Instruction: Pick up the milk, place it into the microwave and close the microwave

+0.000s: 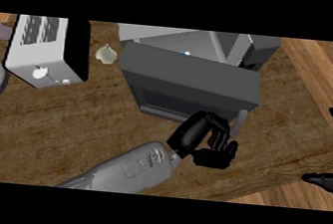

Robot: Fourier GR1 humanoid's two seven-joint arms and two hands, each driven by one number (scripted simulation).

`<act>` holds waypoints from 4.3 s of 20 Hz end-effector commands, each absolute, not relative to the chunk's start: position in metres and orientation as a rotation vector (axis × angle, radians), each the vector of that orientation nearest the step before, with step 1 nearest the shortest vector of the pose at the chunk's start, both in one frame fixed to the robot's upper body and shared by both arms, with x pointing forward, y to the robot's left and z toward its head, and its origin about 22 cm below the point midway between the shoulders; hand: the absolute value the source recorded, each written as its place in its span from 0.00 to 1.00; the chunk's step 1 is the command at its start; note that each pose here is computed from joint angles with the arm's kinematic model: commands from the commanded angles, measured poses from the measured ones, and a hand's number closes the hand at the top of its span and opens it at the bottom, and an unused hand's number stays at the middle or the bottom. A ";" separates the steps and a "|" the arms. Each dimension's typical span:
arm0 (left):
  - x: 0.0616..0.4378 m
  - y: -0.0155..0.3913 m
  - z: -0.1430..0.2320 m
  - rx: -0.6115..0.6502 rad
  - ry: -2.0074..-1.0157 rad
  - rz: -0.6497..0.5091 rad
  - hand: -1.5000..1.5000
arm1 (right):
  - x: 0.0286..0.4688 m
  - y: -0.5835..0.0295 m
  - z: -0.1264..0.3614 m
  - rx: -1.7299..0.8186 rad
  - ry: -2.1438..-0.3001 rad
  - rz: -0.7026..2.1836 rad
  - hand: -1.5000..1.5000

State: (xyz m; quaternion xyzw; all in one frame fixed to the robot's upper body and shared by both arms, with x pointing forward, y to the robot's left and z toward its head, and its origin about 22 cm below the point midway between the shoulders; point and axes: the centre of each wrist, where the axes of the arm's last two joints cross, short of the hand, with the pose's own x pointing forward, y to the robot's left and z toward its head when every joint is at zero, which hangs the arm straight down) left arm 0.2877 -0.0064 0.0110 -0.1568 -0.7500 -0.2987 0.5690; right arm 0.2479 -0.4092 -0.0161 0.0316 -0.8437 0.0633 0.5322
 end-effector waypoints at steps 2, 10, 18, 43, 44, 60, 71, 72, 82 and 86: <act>0.310 -0.013 0.035 -0.323 -1.807 -0.659 1.00 | 0.262 -0.407 0.002 0.183 -2.071 0.189 0.00; 0.331 -0.020 0.060 -0.277 -1.834 -0.633 1.00 | 0.281 -0.396 0.021 0.281 -2.099 0.210 0.00; 0.351 -0.021 0.076 -0.209 -1.838 -0.587 1.00 | 0.294 -0.387 0.042 0.401 -2.090 0.292 0.00; 0.364 -0.019 0.082 -0.119 -1.834 -0.483 1.00 | 0.310 -0.304 0.119 0.828 -2.011 0.839 1.00; 0.363 -0.019 0.080 -0.120 -1.839 -0.477 1.00 | 0.310 -0.304 0.120 0.835 -2.008 0.841 1.00; 0.362 -0.017 0.077 -0.071 -1.858 -0.402 1.00 | 0.292 -0.274 0.131 0.934 -1.986 0.917 1.00; 0.371 0.016 0.065 -0.286 -1.473 0.144 1.00 | 0.258 -0.254 0.094 1.043 -1.738 0.931 1.00; 0.371 0.018 0.063 -0.316 -1.459 0.160 1.00 | 0.257 -0.252 0.094 1.038 -1.755 0.918 1.00; 0.369 0.037 0.032 -0.438 -1.382 0.164 1.00 | 0.226 -0.233 0.083 1.066 -1.757 0.855 1.00; 0.369 0.046 0.022 -0.476 -1.387 0.152 1.00 | 0.213 -0.227 0.076 1.067 -1.757 0.808 1.00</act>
